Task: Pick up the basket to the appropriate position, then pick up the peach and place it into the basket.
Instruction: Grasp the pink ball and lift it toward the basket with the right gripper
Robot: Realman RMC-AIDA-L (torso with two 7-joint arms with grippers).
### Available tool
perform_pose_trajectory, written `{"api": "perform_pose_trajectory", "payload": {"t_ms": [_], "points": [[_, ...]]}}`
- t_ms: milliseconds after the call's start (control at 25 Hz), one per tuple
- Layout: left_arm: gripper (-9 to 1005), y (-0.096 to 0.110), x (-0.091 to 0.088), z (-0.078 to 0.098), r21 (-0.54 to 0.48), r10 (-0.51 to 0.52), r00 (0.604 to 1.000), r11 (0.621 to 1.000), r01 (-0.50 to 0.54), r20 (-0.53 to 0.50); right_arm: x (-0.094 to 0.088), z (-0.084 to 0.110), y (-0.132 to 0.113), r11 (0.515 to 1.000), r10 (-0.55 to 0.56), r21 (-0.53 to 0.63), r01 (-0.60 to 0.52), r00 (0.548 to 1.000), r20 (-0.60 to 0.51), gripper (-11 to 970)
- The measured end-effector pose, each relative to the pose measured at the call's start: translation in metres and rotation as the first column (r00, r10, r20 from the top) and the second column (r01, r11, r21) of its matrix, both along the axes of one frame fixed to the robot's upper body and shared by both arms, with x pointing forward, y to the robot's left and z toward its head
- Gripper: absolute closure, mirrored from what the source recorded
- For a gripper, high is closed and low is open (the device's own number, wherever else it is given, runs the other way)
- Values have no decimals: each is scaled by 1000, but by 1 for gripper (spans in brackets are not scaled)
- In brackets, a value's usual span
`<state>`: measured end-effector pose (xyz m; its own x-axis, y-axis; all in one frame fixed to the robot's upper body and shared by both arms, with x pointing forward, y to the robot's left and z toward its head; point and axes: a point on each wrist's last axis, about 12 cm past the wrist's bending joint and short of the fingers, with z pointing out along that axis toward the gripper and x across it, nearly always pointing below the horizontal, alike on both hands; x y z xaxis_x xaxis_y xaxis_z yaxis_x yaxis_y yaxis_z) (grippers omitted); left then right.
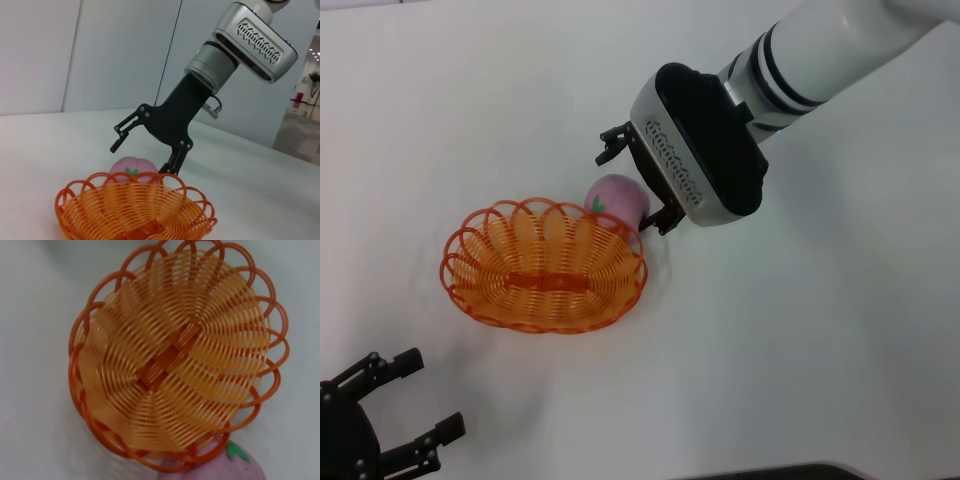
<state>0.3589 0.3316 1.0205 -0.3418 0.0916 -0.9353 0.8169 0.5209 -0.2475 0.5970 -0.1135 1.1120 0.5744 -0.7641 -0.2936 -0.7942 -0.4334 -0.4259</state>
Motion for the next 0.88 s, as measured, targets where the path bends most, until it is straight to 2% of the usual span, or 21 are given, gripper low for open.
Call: {"api": "perform_pose_trajectory", "payload": {"t_ms": [320,720,880], "points": [[120,0,-1,0,1,2,1000,1000,-2,-1,-1,-7,4,1000,-3,2,3,1000,8,127],[121,0,0,0,2,1,1000,1000,-1,0,2,-4,5,999,-27,17,27,999,18,162],[121,0,0,0,2,1,1000,1000,-1,1,2,-4,4,999,-29,16,28,999,18,301]]}}
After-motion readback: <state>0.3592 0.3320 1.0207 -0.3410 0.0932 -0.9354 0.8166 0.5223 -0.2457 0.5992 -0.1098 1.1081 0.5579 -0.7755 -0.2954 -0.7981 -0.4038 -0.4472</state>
